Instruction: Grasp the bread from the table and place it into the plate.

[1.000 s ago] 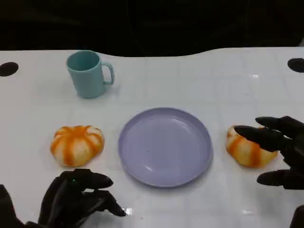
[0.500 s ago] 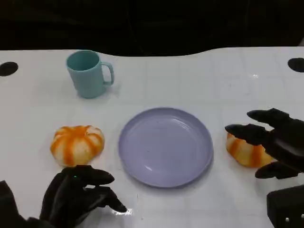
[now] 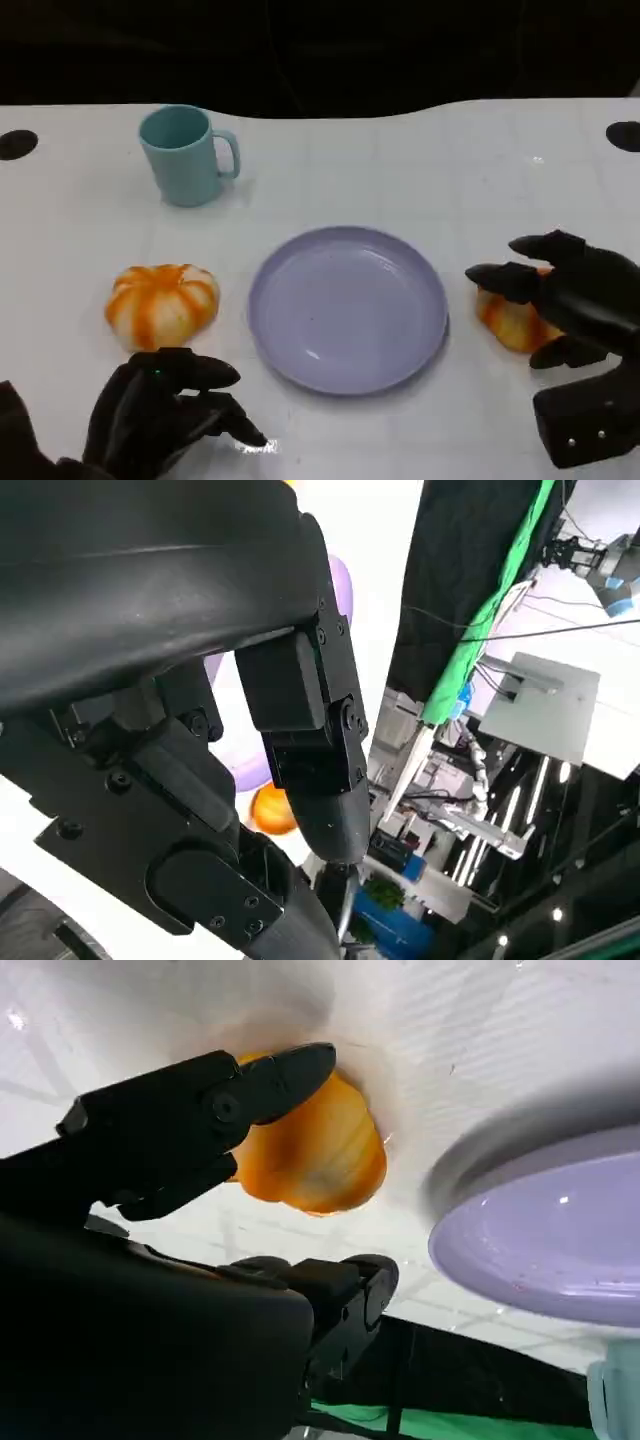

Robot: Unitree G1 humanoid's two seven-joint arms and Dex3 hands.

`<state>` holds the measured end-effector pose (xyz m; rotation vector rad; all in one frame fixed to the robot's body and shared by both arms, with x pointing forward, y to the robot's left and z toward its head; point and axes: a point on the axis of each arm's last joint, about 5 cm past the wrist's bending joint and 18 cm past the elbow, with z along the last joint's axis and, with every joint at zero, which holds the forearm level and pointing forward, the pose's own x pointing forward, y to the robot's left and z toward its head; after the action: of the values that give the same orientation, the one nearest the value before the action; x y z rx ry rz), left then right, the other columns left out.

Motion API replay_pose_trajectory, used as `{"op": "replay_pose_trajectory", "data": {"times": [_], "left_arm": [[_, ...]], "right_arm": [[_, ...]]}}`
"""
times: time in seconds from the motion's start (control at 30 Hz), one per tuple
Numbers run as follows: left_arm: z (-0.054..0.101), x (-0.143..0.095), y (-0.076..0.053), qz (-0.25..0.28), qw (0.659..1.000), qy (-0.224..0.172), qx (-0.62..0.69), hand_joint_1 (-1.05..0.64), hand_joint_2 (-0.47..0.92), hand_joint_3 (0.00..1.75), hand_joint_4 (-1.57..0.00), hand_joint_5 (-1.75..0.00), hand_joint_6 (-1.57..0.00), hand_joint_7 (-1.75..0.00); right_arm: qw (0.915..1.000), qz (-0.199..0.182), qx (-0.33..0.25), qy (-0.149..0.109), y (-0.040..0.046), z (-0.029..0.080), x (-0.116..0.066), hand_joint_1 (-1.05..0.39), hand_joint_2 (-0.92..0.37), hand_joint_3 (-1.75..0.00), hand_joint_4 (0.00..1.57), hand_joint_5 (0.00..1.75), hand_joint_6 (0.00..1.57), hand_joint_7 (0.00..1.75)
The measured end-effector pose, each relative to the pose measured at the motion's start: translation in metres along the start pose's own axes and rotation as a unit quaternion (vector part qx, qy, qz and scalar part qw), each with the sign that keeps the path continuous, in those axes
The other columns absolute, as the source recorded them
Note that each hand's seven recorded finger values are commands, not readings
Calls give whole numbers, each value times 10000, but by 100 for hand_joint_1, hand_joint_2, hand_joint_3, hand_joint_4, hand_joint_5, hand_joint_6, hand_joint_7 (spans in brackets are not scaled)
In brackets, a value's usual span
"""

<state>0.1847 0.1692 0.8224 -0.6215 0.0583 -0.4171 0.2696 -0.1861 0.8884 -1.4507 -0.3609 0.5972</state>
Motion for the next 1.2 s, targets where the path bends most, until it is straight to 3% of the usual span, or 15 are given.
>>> {"op": "replay_pose_trajectory", "data": {"times": [0.23,0.57,0.7,0.77,0.83,0.87,0.93,1.13,1.17,1.2], "left_arm": [[-4,-8,-2,12,10000,0,-5,-96,61,0,-157,-48,-157,-2],[-1,-12,-5,7,10000,-8,3,-96,61,0,-157,-48,-157,-1],[2,-15,-8,1,10000,-17,12,-96,61,0,-157,-48,-157,-1],[5,-18,-10,-1,10000,-23,18,-96,61,0,-157,-48,-157,-1],[3,-24,-10,4,10000,-21,17,-96,61,0,-157,-48,-157,-1],[0,-28,-10,8,10000,-18,15,-96,61,0,-157,-49,-157,-1],[-4,-33,-10,13,10000,-10,11,-96,61,0,-157,-49,-157,-1],[-10,-43,-10,22,10000,2,7,-96,61,0,-157,-49,-157,-1],[-11,-44,-10,23,10000,3,6,-97,61,0,-157,-49,-157,-2],[-11,-46,-10,26,10000,4,6,-97,61,0,-157,-49,-157,-2]], "right_arm": [[9993,327,-153,-8,86,5,88,-41,-81,-1,16,21,32,0],[9989,307,-365,26,100,-16,215,-36,-82,-1,26,21,41,3],[9993,235,-277,6,113,-18,223,-25,-85,-2,47,20,59,5],[9996,176,-214,-5,118,-14,223,-18,-89,-4,71,26,76,9],[9999,60,-145,-55,120,-3,227,-12,-88,-2,97,38,95,11],[9999,-78,-93,-114,120,3,227,-12,-89,-2,104,67,109,9],[9989,-406,13,-252,115,18,229,-13,-90,-1,104,114,127,7],[9946,-889,164,-520,123,43,221,-12,-91,-8,91,169,146,13],[9940,-934,179,-532,127,43,218,-10,-86,-18,90,172,137,39],[9935,-976,193,-549,128,44,216,-10,-76,-37,91,173,117,81]]}}
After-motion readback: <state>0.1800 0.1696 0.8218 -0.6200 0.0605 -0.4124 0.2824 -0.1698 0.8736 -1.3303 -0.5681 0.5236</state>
